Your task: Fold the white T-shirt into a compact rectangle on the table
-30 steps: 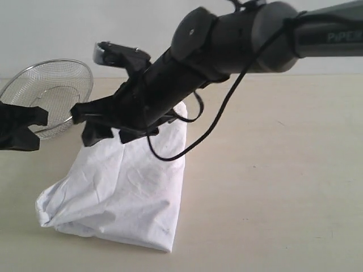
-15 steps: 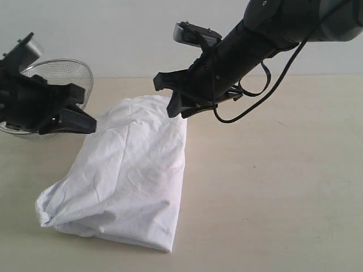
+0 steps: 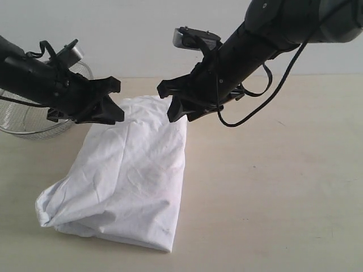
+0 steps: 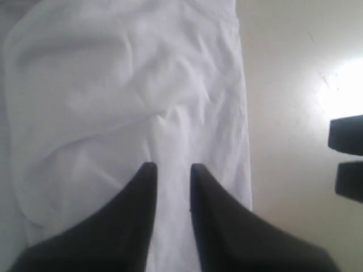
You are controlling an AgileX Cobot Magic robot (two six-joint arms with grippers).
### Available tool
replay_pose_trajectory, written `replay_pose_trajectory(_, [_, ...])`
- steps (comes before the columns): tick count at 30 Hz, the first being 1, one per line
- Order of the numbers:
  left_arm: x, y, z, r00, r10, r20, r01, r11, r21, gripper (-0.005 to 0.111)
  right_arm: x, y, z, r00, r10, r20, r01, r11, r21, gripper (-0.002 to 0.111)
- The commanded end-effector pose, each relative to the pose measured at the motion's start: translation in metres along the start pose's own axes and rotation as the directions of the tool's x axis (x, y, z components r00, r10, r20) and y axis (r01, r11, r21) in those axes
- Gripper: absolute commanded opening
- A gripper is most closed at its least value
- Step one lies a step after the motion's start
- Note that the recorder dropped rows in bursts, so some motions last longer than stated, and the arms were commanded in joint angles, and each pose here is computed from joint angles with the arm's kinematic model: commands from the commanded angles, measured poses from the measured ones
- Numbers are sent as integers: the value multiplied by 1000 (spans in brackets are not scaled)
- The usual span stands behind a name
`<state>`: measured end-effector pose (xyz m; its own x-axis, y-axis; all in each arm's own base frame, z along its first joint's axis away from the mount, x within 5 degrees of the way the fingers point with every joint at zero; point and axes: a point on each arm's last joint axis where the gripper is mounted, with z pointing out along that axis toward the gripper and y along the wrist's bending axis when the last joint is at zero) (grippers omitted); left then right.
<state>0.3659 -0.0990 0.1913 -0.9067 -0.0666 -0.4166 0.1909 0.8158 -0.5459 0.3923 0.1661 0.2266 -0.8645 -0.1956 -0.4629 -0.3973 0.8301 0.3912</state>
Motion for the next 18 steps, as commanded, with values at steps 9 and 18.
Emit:
replay_pose_trajectory(9, [-24, 46, 5, 992, -111, 64, 115, 992, -50, 60, 5, -10, 14, 999, -30, -16, 30, 999, 13, 45])
replay_pose_trajectory(18, [-29, 59, 30, 993, -116, 29, 117, 992, -46, 60, 4, -10, 14, 998, -55, -10, 55, 998, 15, 45])
